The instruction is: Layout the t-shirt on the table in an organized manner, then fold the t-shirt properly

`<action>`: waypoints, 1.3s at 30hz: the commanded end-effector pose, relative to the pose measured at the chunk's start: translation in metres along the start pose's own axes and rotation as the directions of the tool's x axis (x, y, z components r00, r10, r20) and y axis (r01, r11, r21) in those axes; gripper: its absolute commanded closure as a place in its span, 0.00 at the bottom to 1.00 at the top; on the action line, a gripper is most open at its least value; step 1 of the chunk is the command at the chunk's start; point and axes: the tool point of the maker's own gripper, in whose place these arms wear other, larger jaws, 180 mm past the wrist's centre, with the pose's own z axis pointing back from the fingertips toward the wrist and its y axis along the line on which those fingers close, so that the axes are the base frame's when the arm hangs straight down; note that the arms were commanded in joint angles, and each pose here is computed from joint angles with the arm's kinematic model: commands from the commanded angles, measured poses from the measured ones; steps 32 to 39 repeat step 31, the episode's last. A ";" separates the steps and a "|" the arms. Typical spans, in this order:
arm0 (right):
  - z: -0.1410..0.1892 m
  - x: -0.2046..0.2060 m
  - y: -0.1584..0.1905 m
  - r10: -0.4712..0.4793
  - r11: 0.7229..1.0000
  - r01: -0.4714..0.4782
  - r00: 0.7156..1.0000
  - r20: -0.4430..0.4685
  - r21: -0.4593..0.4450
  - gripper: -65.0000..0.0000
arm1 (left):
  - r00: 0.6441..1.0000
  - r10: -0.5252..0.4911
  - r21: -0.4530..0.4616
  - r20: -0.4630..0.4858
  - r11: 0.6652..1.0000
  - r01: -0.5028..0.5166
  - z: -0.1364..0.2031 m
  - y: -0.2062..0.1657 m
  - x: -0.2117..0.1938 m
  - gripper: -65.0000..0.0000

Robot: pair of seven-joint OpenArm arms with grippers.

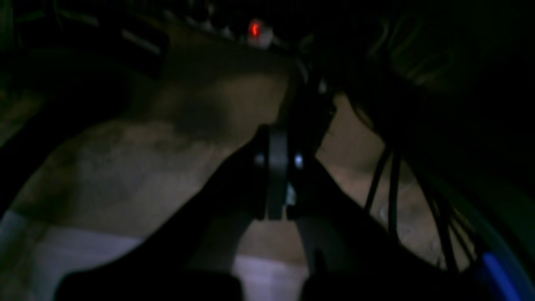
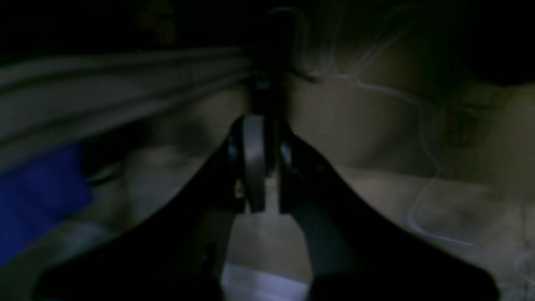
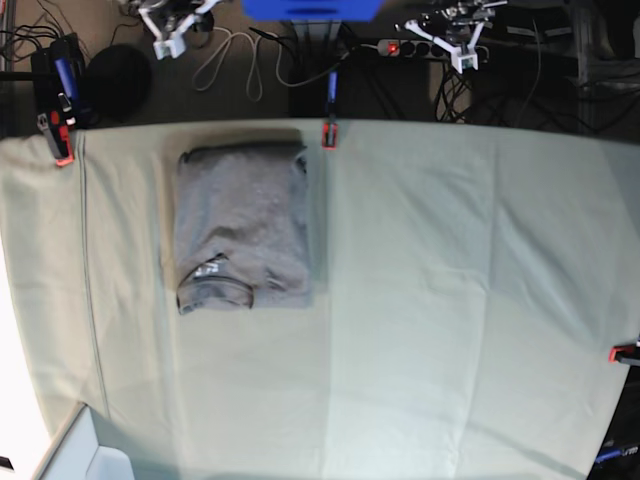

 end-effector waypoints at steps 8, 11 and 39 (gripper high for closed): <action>0.004 0.010 -0.048 0.318 0.870 -0.314 0.946 -0.054 -0.379 0.95 | 0.998 -0.059 0.100 0.017 0.993 0.057 0.002 0.018 -0.002 1.00; 0.002 0.017 -0.051 0.345 0.844 -0.344 0.936 -0.075 -0.411 0.95 | 0.981 -0.195 0.061 0.001 0.979 0.194 0.001 0.007 -0.002 1.00; 0.012 0.012 -0.069 0.254 0.799 -0.268 0.962 -0.100 -0.539 0.94 | 0.924 -0.343 0.015 -0.170 0.936 0.351 -0.001 0.002 -0.017 1.00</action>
